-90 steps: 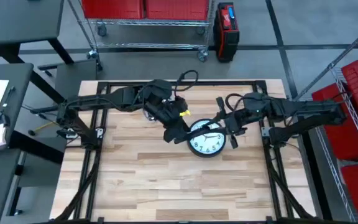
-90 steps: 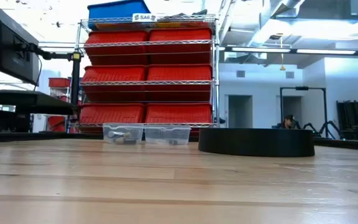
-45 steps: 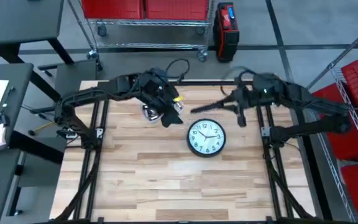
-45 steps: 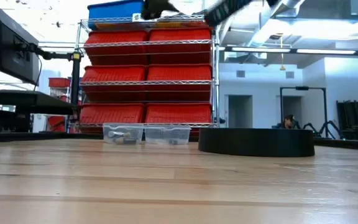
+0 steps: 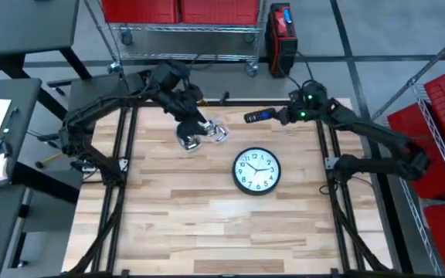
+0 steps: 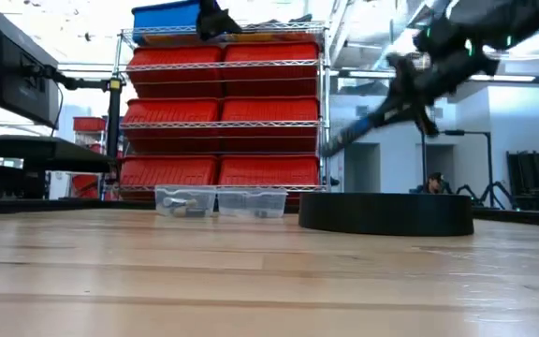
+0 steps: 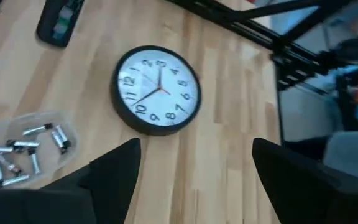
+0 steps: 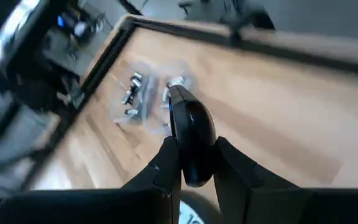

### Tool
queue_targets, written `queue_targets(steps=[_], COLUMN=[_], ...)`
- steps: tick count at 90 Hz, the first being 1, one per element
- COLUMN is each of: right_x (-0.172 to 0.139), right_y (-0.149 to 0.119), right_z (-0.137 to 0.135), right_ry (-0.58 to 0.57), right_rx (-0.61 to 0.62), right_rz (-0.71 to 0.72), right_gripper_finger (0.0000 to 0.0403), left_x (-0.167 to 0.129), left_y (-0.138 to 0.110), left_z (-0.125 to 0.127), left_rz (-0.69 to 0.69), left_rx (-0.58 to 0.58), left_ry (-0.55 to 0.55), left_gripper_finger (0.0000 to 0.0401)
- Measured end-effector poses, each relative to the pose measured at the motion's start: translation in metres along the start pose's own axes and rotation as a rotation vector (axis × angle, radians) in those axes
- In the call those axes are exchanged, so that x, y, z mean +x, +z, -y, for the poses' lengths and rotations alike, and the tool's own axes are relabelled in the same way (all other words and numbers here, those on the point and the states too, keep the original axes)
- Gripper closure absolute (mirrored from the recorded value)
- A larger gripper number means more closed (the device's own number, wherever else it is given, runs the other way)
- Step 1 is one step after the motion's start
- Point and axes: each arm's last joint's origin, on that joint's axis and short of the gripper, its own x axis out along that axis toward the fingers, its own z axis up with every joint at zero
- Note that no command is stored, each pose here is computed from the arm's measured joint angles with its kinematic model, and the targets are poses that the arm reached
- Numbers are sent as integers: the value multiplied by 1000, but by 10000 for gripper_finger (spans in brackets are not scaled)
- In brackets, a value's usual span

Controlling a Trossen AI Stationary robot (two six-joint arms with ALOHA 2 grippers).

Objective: Insert battery
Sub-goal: Close the remote battery cover

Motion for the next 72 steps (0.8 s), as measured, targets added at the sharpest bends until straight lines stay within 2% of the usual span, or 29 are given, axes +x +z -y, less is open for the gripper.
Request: queue_targets(steps=[18, 47, 66, 72], right_x=[22, 49, 49, 47], right_y=[-11, -13, -16, -15], right_z=[47, 98, 122, 126], right_ry=[-7, -63, -113, -123], right_rx=[262, 473, 545, 533], right_rz=[14, -33, -50, -41], right_gripper_finger=[350, 349, 290, 269], left_x=[-2, -2, -2, -2], left_y=[-2, -2, -2, -2], left_z=[-5, -5, -5, -5], left_rz=[-21, -20, -20, -20], left_rx=[48, 52, 41, 36], left_ry=[12, 12, 13, 13], left_gripper_finger=[113, 113, 113, 113])
